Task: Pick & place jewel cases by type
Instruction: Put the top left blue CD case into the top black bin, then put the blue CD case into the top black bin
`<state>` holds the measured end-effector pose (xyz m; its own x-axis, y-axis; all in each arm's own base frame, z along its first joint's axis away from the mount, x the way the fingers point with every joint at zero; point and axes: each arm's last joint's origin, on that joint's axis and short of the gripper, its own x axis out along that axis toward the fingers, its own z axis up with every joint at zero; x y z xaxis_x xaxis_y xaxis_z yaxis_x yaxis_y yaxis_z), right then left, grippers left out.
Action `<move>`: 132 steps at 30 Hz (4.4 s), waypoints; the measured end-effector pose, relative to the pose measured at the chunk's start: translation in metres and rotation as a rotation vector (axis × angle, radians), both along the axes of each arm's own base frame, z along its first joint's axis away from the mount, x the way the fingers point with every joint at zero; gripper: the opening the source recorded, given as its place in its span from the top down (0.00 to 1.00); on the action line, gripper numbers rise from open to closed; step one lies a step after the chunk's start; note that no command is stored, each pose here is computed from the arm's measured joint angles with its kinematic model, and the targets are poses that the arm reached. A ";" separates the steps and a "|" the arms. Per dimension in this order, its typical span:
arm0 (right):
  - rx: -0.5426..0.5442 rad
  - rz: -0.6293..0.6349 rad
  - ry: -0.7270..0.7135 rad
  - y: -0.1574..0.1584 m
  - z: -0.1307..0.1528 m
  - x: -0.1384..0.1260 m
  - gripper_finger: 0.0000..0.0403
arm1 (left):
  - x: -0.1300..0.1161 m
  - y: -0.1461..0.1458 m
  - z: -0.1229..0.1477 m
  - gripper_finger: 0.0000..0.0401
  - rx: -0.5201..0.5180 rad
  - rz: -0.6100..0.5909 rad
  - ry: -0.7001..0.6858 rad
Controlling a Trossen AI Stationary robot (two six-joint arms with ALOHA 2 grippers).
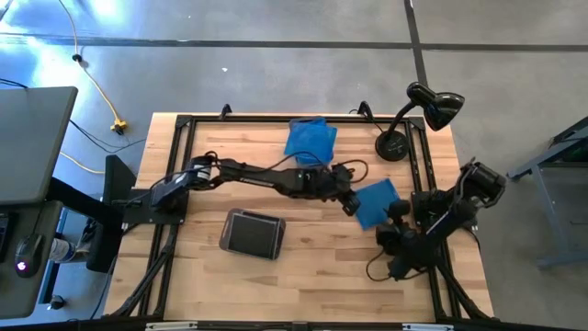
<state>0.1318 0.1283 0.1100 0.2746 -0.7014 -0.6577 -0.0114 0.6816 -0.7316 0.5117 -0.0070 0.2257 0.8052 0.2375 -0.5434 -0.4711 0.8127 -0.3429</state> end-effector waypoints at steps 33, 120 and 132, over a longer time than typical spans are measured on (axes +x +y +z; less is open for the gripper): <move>0.072 0.003 -0.122 0.016 0.014 0.024 0.39 | -0.099 0.106 0.049 0.58 0.134 0.560 0.523; 0.129 0.069 -0.141 0.022 0.010 0.034 0.39 | -0.101 0.237 -0.004 0.58 -0.144 0.184 0.074; 0.107 0.072 -0.058 0.019 0.011 0.029 0.39 | -0.061 0.185 0.043 0.58 -0.125 -0.142 -0.122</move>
